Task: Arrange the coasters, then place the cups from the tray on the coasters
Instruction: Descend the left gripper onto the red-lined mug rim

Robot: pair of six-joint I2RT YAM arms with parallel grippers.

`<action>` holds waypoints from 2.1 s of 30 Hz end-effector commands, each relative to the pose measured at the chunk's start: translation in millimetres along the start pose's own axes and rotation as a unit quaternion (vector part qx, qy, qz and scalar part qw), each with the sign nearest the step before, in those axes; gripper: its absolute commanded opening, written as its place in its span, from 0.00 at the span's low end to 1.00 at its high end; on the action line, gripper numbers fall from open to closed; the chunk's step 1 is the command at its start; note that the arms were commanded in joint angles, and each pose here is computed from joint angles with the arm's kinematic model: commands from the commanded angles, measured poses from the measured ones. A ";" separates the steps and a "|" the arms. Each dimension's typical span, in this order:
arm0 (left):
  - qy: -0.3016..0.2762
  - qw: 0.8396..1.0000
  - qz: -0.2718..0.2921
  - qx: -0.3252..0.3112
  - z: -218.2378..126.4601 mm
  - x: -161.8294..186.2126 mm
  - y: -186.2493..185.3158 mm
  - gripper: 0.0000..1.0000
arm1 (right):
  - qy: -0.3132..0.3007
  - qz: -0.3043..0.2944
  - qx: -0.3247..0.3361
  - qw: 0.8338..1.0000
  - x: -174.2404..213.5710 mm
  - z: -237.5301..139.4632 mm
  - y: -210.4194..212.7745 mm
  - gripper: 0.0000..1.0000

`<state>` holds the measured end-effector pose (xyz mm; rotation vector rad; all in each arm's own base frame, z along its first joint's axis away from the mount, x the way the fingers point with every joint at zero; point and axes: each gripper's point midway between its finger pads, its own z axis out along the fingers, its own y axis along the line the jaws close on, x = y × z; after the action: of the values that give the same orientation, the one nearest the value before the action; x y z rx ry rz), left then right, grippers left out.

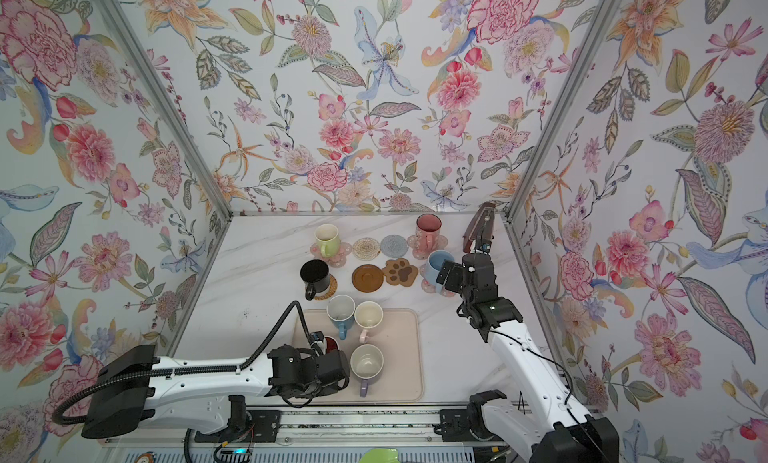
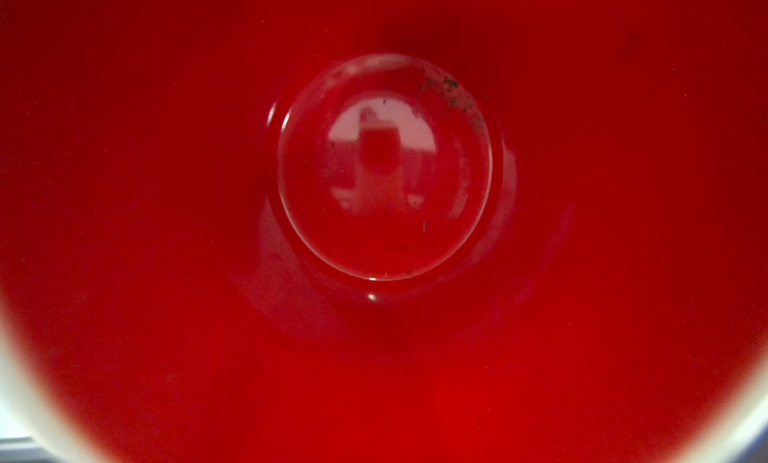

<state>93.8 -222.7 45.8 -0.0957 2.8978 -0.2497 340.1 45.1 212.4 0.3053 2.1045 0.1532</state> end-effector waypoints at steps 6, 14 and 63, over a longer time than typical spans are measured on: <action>0.003 0.999 0.027 -0.024 -9.0 -1.2 4.4 0.16 | 0.002 0.011 -0.004 1.000 3.8 2.1 -0.8 0.99; 0.007 0.999 0.027 -0.029 -7.4 0.9 7.4 0.28 | 0.001 0.011 -0.006 1.000 2.8 1.6 -0.2 0.99; -0.022 0.997 0.027 -0.067 -15.4 -10.1 23.7 0.00 | -0.003 0.015 -0.019 1.000 -1.1 0.2 5.0 0.99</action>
<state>102.1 -215.3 58.6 -0.0382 2.8610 -0.1371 339.9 49.7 210.4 0.3024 2.1095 0.1872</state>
